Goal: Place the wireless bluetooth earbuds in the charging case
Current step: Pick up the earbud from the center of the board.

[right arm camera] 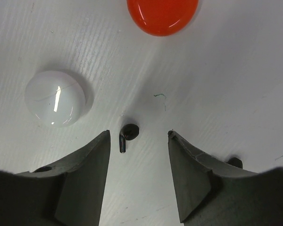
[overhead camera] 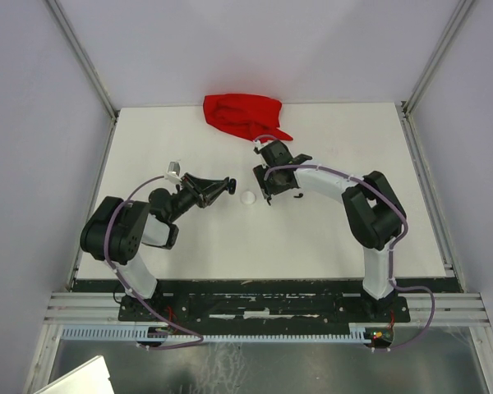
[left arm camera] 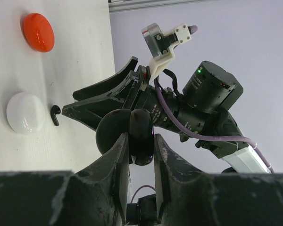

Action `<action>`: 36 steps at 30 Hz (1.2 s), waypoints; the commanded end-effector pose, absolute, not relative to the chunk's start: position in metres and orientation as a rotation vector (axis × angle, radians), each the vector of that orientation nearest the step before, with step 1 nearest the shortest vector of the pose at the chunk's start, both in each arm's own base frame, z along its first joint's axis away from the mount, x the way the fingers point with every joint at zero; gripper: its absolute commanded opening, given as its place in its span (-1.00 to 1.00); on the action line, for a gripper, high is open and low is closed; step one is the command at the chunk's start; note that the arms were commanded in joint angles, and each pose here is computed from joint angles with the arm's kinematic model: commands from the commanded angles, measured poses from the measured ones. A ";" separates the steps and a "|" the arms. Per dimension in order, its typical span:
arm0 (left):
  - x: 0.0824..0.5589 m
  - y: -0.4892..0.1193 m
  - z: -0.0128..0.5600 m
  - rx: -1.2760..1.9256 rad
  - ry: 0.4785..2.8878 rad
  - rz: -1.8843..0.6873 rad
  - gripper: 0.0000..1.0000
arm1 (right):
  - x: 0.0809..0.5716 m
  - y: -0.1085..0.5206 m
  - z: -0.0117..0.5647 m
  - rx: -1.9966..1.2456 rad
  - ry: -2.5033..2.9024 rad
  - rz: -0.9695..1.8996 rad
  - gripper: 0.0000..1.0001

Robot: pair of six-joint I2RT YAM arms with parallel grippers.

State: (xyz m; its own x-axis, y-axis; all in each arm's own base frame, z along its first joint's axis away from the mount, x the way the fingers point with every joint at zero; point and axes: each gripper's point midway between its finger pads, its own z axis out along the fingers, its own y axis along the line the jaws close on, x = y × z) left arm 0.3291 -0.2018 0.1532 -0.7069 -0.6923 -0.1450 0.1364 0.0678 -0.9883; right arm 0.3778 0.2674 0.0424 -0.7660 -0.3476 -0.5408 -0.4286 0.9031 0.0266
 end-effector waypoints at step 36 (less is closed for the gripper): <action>0.329 -0.197 0.160 -0.510 1.698 -1.711 -0.94 | 0.372 0.283 0.021 -0.565 2.610 0.253 -0.27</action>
